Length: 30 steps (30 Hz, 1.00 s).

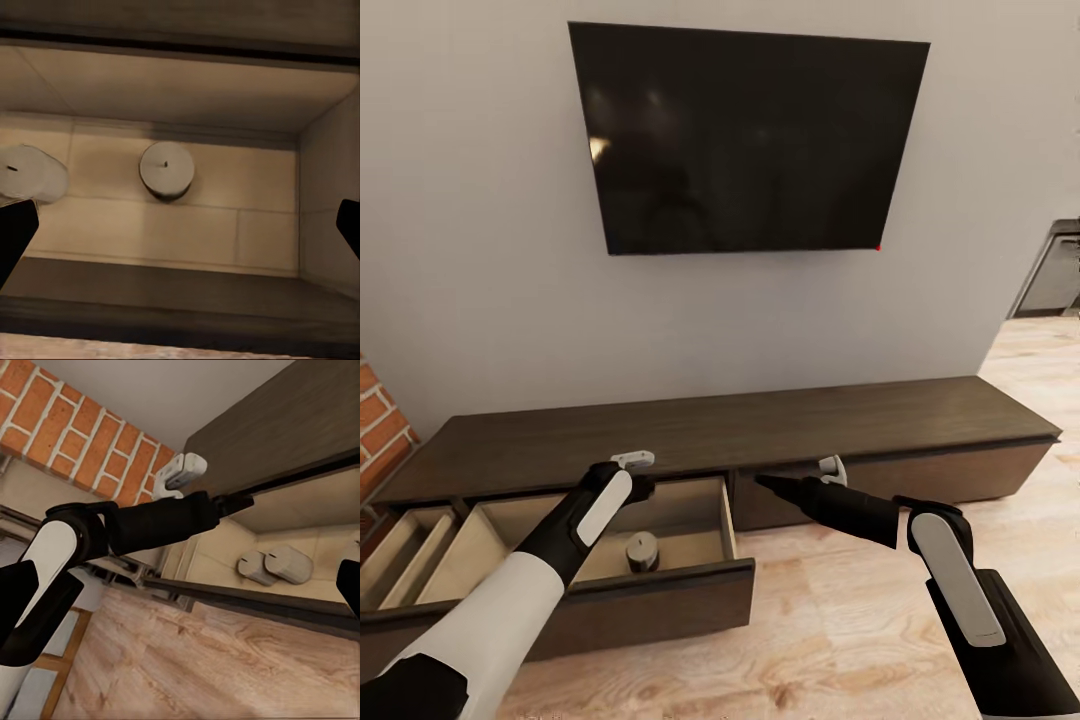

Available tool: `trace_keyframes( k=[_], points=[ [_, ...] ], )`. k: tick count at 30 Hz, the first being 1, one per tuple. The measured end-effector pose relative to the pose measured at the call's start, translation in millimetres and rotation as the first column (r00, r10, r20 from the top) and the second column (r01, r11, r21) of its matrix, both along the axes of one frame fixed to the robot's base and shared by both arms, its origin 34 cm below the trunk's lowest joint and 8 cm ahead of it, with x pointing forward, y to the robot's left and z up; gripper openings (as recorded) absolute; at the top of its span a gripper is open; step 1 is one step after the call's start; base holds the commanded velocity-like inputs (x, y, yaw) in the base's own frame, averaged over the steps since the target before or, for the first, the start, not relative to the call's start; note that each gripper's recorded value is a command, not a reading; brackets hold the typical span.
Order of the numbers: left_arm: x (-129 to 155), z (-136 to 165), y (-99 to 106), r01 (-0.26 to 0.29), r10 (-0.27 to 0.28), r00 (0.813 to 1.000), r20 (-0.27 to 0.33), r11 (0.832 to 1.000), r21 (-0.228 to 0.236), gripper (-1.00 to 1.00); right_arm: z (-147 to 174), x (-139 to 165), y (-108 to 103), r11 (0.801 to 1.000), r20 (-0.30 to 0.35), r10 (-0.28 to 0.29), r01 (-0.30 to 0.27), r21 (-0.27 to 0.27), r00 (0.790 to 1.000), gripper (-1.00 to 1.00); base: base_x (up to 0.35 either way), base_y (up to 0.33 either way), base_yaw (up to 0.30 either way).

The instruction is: Place each of the two pumpkins and all three candles from the living room inside a cabinet in the living room (use any cabinet), then make sure every cabinet is closed, and position the cauldron so it is next to a table in the living room.

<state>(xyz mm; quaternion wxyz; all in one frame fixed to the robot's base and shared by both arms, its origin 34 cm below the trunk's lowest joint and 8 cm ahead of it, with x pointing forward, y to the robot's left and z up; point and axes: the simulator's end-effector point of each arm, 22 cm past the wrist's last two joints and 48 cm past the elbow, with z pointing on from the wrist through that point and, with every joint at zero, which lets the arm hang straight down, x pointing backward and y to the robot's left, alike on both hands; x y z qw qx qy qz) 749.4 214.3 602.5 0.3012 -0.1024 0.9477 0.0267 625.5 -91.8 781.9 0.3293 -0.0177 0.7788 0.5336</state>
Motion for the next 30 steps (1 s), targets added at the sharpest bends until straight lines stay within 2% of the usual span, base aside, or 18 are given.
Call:
trace_keyframes(
  k=[24,27,30],
  points=[
    [8,49,2,-0.004,0.004,1.000,-0.001,1.000,0.004,1.00,49,8,1,1.000,-0.001,0.000,0.000,0.001,1.000,1.00,-0.337,0.000,0.000],
    [9,55,8,-0.019,0.019,1.000,-0.002,1.000,0.020,1.00,54,9,1,1.000,-0.001,0.001,-0.001,0.001,1.000,1.00,-0.343,0.000,0.000],
    [8,61,23,-0.050,0.050,0.999,-0.004,0.997,0.056,1.00,59,10,2,1.000,-0.001,0.001,-0.001,-0.004,1.000,1.00,-0.343,0.000,0.000]
  ],
)
